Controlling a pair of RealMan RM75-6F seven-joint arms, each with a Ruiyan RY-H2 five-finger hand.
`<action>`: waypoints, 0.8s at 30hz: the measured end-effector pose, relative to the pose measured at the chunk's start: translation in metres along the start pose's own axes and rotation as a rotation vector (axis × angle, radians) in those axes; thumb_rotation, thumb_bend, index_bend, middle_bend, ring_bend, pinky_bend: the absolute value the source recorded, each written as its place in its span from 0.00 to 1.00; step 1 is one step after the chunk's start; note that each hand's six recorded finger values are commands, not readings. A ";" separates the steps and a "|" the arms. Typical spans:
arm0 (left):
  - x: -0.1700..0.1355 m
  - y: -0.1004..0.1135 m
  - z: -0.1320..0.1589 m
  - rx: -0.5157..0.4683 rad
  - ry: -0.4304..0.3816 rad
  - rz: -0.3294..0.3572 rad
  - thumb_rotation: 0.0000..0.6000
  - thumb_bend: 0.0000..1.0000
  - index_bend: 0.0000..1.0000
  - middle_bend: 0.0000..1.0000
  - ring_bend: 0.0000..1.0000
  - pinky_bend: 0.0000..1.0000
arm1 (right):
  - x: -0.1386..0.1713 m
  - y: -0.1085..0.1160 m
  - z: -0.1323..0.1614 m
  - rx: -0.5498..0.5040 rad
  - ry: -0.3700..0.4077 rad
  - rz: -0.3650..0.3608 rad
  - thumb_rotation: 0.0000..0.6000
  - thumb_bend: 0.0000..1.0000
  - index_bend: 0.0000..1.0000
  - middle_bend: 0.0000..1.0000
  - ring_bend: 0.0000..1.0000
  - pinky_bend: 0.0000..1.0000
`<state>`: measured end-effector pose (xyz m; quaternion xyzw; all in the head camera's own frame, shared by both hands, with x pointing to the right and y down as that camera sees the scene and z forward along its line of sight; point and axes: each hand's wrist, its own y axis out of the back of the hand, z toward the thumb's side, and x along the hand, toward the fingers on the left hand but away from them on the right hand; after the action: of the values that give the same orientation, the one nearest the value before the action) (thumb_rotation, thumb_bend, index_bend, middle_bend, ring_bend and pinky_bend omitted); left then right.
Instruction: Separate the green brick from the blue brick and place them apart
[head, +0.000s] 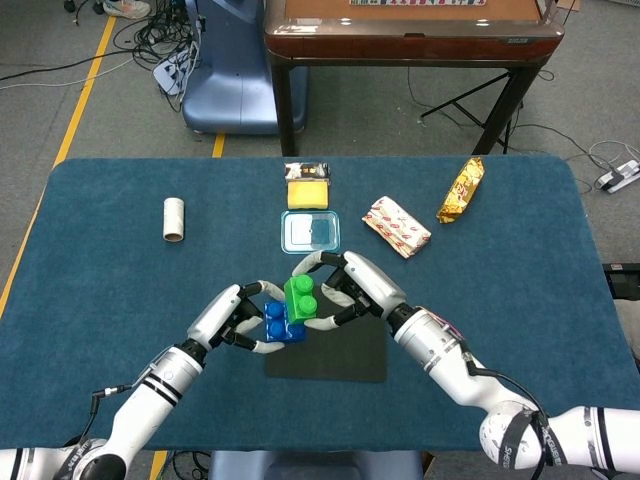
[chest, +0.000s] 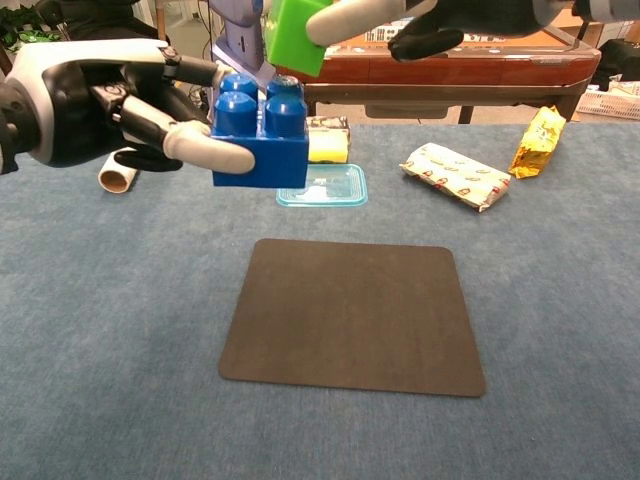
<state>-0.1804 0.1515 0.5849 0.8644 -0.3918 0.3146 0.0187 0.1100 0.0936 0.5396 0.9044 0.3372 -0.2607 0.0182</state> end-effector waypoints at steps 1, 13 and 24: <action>0.000 0.000 -0.001 0.007 0.002 -0.001 1.00 0.06 0.79 1.00 1.00 1.00 | 0.001 0.000 -0.001 0.003 -0.002 -0.001 1.00 0.41 0.62 1.00 1.00 1.00; 0.001 -0.022 -0.032 0.226 0.051 -0.029 1.00 0.06 0.74 1.00 1.00 1.00 | 0.018 0.002 -0.050 0.235 -0.093 -0.017 1.00 0.42 0.62 1.00 1.00 1.00; 0.032 -0.045 -0.060 0.298 0.133 -0.014 1.00 0.06 0.73 1.00 1.00 1.00 | 0.018 -0.009 -0.104 0.466 -0.194 -0.060 1.00 0.34 0.59 1.00 1.00 1.00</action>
<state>-0.1656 0.1779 0.6608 0.8375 -0.3327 0.4257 -0.0816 0.1641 0.1330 0.6215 0.8444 0.2914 -0.4176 -0.1662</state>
